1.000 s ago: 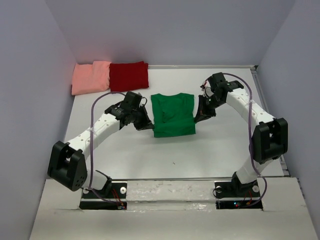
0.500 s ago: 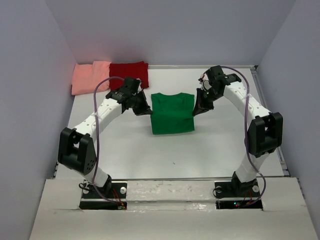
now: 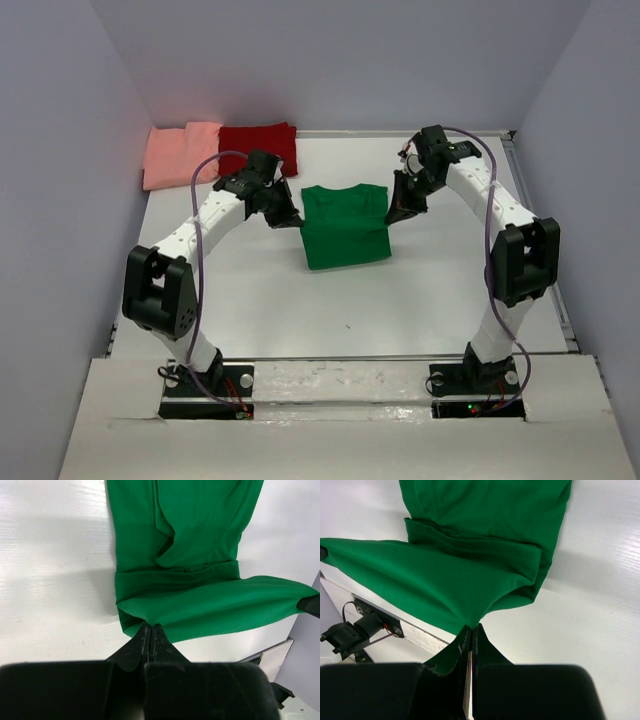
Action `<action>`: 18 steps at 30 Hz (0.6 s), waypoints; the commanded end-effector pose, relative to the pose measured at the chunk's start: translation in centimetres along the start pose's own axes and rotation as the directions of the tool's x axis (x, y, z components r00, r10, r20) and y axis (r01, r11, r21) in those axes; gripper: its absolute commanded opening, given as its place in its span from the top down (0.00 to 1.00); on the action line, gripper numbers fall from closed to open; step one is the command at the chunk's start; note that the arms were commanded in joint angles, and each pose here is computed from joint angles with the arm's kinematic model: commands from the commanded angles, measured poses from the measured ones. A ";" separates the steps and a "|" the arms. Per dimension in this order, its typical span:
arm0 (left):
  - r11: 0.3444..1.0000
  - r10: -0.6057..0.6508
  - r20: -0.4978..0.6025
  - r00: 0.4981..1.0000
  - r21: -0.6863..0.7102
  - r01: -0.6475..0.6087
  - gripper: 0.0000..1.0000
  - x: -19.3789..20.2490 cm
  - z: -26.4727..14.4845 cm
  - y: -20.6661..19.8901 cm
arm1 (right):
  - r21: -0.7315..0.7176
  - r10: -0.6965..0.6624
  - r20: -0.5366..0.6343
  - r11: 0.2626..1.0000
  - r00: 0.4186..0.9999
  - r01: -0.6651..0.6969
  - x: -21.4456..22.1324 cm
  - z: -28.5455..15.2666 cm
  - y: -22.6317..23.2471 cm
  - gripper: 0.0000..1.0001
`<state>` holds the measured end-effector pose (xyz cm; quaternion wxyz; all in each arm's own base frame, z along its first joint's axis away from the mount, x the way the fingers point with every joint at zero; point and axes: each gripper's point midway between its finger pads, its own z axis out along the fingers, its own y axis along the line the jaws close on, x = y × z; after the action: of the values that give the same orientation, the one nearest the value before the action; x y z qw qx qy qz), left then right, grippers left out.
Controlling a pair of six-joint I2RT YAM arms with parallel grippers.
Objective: Fold and stack the t-shirts
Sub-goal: Fold the tshirt
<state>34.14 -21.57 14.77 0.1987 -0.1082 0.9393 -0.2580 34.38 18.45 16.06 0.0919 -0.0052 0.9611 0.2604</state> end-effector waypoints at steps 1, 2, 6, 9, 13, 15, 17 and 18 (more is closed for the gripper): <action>0.999 0.028 0.029 0.999 0.013 -0.029 1.00 -1.6 -0.9 -0.5 | 0.016 -0.019 0.050 1.000 0.999 0.018 -1.7 -1.0 -0.2 1.00; 1.000 0.028 0.030 0.999 0.014 -0.028 1.00 -1.7 -0.8 -0.4 | 0.014 -0.018 0.051 1.000 0.999 0.017 -1.8 -0.9 -0.2 1.00; 1.000 0.023 0.026 0.999 0.019 -0.023 1.00 -2.2 -0.4 -0.4 | 0.012 -0.019 0.056 1.000 0.998 0.018 -2.4 -0.7 -0.1 1.00; 0.999 0.020 0.027 0.999 0.024 -0.021 1.00 -2.8 -0.3 -0.7 | 0.012 -0.011 0.066 1.000 0.998 0.010 -3.2 -0.7 -0.3 1.00; 0.999 0.015 0.027 1.000 0.045 -0.017 1.00 -3.8 0.1 -1.3 | 0.009 -0.013 0.074 1.000 0.997 0.012 -3.9 -0.5 -0.1 1.00; 0.998 0.016 0.027 1.000 0.053 -0.017 1.00 -4.5 0.4 -1.7 | 0.009 -0.014 0.076 1.000 0.997 0.014 -4.4 -0.4 -0.1 1.00; 0.998 0.016 0.017 1.000 0.055 -0.017 1.00 -4.8 1.0 -1.8 | 0.006 -0.014 0.079 1.000 0.997 0.014 -4.6 -0.3 0.0 1.00; 0.998 0.020 0.027 0.999 0.066 -0.021 1.00 -5.4 0.9 -2.4 | 0.009 -0.007 0.084 1.000 0.996 0.006 -4.9 -0.3 -0.4 1.00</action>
<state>37.98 -21.86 14.90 0.1972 -0.1125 0.9364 -0.2677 37.54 18.57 15.80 0.1041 0.0008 0.9598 0.2606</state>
